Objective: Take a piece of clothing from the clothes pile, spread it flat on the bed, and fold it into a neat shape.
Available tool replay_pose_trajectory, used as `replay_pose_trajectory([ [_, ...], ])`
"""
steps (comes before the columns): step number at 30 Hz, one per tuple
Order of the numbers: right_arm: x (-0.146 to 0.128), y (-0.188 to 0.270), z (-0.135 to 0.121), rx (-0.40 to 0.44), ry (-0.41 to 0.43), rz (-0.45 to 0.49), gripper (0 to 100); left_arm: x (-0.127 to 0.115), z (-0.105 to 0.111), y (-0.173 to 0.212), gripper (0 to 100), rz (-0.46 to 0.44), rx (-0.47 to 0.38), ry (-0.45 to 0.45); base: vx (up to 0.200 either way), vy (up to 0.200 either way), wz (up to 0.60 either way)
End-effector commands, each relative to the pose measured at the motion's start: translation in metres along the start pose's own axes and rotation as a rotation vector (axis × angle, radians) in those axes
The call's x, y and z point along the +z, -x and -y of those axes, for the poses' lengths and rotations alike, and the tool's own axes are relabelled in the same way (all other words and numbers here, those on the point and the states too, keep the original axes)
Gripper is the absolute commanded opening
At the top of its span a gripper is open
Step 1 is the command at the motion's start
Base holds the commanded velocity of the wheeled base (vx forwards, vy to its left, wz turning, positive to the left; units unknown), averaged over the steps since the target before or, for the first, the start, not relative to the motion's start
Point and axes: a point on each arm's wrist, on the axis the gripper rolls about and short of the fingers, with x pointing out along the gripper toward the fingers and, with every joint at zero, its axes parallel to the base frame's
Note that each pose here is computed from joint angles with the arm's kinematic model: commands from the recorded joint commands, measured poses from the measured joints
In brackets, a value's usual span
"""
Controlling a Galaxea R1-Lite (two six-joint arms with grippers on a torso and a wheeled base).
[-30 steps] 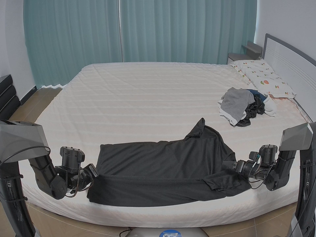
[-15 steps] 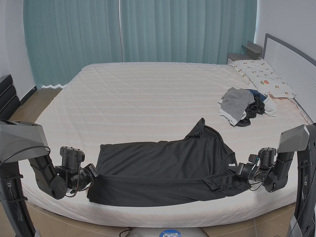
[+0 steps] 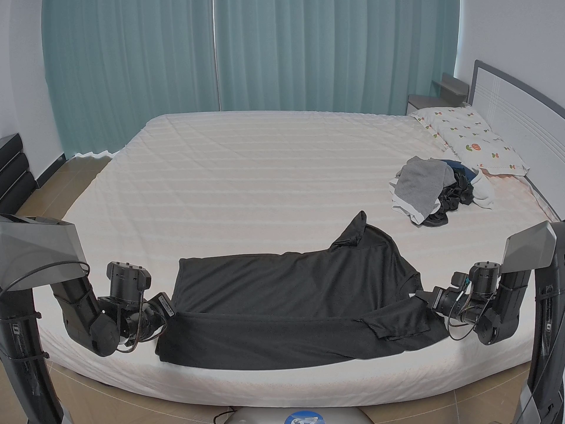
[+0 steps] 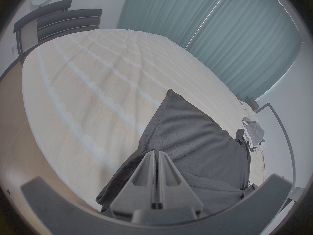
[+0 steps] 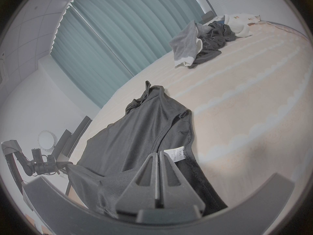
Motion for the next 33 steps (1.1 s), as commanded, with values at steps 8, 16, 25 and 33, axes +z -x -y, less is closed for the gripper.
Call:
replay_pose_trajectory([
  [8, 0.006, 0.021, -0.011, 0.025, -0.002, 0.062, 0, -0.001, -0.001, 0.002, 0, -0.003, 0.006, -0.005, 0.000, 0.000, 0.00],
  [16, 0.021, 0.048, -0.026, 0.039, -0.044, 0.101, 0, 0.008, 0.003, 0.021, 0, 0.036, -0.027, -0.004, 0.000, 0.000, 0.00],
  [25, 0.032, 0.075, -0.048, 0.103, -0.013, 0.127, 0, 0.005, 0.000, 0.031, 0, 0.031, -0.027, -0.048, 0.000, 0.000, 0.00],
  [33, 0.039, 0.067, -0.048, 0.112, 0.008, 0.138, 0, 0.005, -0.001, 0.034, 0, 0.028, -0.030, -0.049, 0.000, 0.000, 0.00],
])
